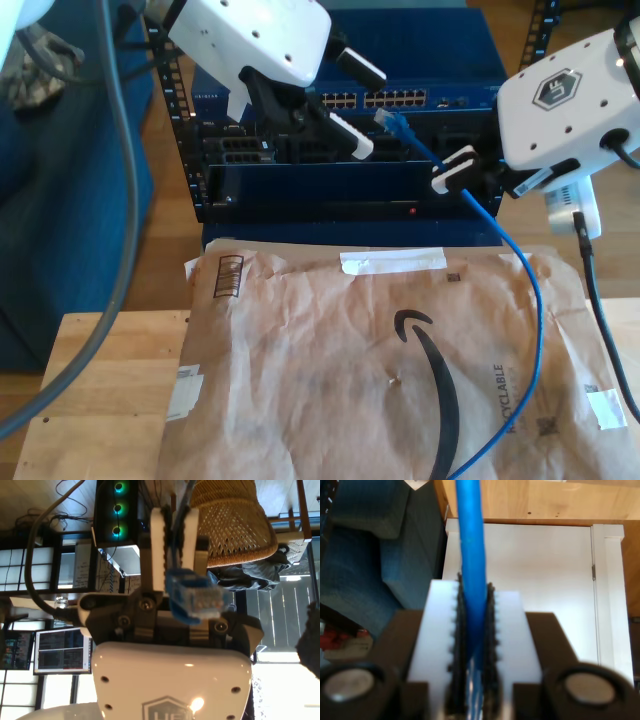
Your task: Grab the cable and plug it in
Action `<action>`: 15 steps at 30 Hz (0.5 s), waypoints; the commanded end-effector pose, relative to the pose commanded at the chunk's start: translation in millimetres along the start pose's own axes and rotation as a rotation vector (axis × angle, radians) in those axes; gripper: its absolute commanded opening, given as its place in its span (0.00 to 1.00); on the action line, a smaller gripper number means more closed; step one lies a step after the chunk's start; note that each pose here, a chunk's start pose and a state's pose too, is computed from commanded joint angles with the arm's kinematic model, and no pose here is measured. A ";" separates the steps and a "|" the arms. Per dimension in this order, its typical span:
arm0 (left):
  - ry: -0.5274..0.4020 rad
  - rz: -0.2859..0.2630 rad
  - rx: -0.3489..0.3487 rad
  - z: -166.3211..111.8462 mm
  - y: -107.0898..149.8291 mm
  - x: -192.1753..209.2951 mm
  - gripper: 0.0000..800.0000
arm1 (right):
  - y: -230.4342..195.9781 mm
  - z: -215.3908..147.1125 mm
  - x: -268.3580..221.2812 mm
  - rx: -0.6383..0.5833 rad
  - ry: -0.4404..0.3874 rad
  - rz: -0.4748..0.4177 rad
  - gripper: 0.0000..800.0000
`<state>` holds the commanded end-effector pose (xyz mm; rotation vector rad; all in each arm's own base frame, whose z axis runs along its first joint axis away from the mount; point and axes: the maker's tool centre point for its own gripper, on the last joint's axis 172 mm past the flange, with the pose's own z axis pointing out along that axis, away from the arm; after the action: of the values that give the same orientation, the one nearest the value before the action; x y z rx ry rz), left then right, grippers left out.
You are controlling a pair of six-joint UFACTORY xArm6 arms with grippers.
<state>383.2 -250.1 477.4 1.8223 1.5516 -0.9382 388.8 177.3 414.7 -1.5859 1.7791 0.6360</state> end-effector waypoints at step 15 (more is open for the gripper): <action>-0.004 -0.004 0.010 1.5 -2.2 1.4 0.88 | -3.3 4.4 -11.9 -0.002 -0.004 -0.010 0.01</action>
<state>380.9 -250.1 475.4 1.8239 1.5514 -0.9524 393.3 188.0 420.8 -1.5932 1.7667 0.6364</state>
